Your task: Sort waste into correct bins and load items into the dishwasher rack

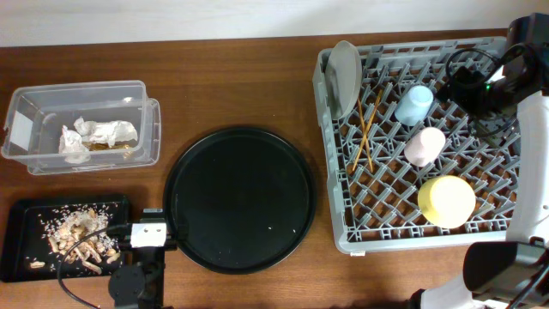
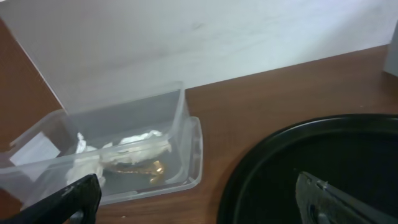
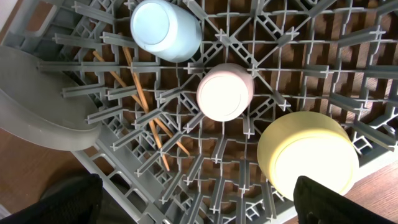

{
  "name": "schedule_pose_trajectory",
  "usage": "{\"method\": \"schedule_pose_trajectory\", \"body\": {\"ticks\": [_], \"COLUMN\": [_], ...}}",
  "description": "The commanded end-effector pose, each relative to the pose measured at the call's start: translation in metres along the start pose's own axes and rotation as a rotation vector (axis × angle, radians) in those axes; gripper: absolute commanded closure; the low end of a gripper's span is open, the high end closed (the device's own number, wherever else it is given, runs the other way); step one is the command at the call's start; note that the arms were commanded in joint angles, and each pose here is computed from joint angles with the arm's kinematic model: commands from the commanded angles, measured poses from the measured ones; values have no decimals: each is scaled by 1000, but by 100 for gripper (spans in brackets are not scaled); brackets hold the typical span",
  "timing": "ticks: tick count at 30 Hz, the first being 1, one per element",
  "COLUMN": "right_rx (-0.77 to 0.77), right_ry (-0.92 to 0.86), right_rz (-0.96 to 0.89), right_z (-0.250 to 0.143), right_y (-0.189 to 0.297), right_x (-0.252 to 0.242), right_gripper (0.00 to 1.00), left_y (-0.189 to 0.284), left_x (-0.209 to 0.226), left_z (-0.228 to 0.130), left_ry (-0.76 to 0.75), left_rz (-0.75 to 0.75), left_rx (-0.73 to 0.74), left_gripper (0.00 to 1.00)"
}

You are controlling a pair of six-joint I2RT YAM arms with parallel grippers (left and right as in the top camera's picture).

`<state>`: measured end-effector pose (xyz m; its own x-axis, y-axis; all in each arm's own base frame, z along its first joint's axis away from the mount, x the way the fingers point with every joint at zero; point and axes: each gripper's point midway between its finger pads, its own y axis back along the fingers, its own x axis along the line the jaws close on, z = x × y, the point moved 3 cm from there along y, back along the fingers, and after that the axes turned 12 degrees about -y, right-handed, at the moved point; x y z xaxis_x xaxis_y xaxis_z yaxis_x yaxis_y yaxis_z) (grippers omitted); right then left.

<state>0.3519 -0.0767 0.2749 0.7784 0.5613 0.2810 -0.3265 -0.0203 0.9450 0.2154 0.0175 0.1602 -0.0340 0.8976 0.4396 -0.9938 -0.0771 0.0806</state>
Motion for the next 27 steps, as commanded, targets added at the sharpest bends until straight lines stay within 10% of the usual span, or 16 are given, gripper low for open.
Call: {"method": "schedule_pose_trajectory", "body": {"ticks": [1,20,27], "right_rx": [-7,-4,-132], "right_ry": [-7,-8,45], "right_rz": [-7,-9,126], "right_z": [2,2,-23], "right_y": [0,-2,67], "right_x": [-1,-1,3], "right_gripper": [2,2,2], "left_y": [0,0,0], "left_x": [0,0,0], "left_z": [-2,-2,-2], "left_ry": [-15,-15,-15], "left_rz": [8,7,7], "left_rx": [3,3,3], "left_gripper": [1,1,1]}}
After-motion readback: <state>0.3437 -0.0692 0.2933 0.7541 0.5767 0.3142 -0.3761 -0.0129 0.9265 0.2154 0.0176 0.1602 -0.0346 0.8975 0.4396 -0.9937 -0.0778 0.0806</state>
